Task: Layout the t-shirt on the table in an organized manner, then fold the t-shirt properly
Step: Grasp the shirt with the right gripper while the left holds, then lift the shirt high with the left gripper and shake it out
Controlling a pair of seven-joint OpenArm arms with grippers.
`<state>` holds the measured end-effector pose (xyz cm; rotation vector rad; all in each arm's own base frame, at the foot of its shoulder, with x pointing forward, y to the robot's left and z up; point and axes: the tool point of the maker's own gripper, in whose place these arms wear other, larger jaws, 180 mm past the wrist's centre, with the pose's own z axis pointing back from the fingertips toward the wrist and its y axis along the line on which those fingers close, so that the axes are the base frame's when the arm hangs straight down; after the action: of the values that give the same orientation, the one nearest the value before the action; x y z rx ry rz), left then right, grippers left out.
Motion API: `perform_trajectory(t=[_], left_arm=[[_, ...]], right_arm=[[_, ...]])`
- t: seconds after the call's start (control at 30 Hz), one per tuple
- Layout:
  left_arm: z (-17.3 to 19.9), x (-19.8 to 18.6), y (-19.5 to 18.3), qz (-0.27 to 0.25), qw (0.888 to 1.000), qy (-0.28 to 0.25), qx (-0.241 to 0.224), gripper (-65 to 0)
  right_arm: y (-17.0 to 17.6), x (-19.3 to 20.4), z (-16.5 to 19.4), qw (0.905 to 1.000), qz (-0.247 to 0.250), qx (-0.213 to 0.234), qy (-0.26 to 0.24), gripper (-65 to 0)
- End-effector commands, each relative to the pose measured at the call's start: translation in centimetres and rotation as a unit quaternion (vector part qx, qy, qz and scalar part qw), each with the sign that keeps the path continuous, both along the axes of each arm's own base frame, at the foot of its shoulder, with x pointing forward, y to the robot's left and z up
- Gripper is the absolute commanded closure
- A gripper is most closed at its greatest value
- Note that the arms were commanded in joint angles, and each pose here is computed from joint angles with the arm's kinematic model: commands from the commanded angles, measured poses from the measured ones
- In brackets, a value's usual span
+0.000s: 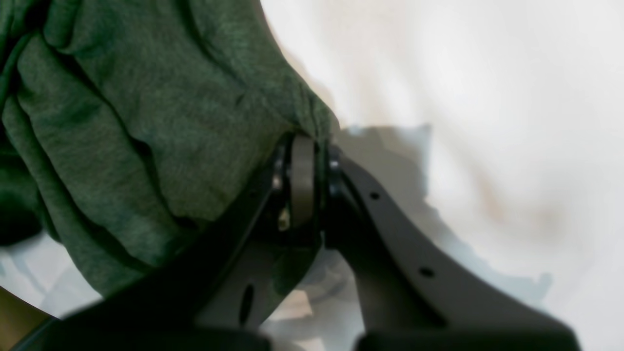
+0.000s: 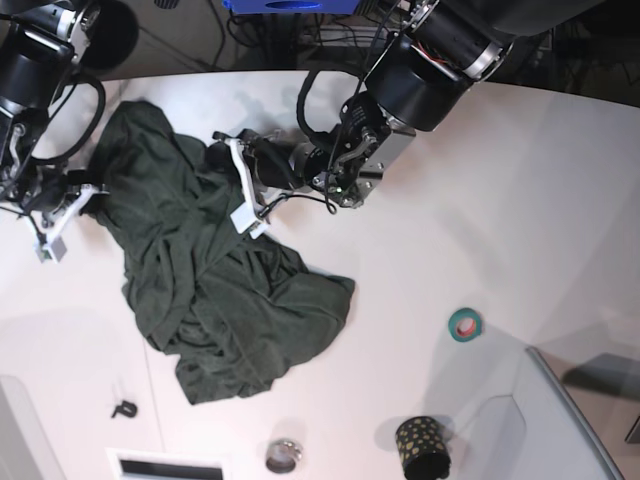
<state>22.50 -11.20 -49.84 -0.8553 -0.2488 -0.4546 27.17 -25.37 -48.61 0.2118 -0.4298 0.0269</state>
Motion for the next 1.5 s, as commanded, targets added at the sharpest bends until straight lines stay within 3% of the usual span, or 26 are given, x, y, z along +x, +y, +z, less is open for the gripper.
perform_trajectory(t=[0.0, 0.13, 0.27, 0.37, 0.53, 0.73, 0.87, 1.07, 1.17, 1.3, 1.47], left_arm=[[1.2, 2.0, -0.6, 0.008, 1.000, -0.022, -0.006, 0.0], [3.0, 5.2, -0.5, 0.013, 0.998, -0.057, -0.008, 0.0], [6.5, 7.3, -0.8, -0.014, 0.994, -0.107, -0.015, 0.0], [9.5, 9.3, -0.6, -0.023, 0.988, -0.152, -0.014, 0.0], [13.2, 11.8, 0.1, -0.002, 0.979, -0.203, -0.007, 0.0], [14.0, 11.4, 0.6, 0.011, 0.977, -0.211, -0.017, 0.0], [17.3, 12.8, 2.6, 0.038, 0.969, -0.243, -0.029, 0.0], [23.8, 16.4, 6.4, 0.088, 0.945, -0.314, -0.036, 0.0], [26.5, 17.6, 7.6, 0.084, 0.934, -0.346, -0.023, 0.0], [31.0, 18.7, 8.4, 0.076, 0.910, -0.408, -0.018, 0.0], [34.8, 21.2, 12.7, 0.138, 0.886, -0.443, -0.018, 0.0]], right_arm=[[-1.4, 1.4, 1.5, 0.9996, -0.002, -0.014, -0.026, -0.6], [-1.9, 2.0, 2.5, 0.9989, 0.001, -0.025, -0.040, -0.6], [-3.0, 3.0, 6.1, 0.9939, 0.016, -0.074, -0.080, -0.6], [-3.0, 4.5, 9.4, 0.9865, 0.031, -0.106, -0.121, -0.5], [-1.1, 6.4, 13.2, 0.9701, 0.100, -0.158, -0.155, -0.5], [-0.1, 6.9, 13.9, 0.9659, 0.118, -0.165, -0.161, -0.5], [-0.3, 7.2, 15.7, 0.9596, 0.117, -0.180, -0.182, -0.5], [0.9, 8.2, 22.5, 0.9245, 0.133, -0.231, -0.273, -0.5], [2.0, 9.2, 25.8, 0.9054, 0.141, -0.245, -0.317, -0.5], [3.1, 10.4, 29.1, 0.8786, 0.171, -0.273, -0.353, -0.5], [2.3, 12.4, 34.3, 0.8478, 0.163, -0.305, -0.402, -0.5]])
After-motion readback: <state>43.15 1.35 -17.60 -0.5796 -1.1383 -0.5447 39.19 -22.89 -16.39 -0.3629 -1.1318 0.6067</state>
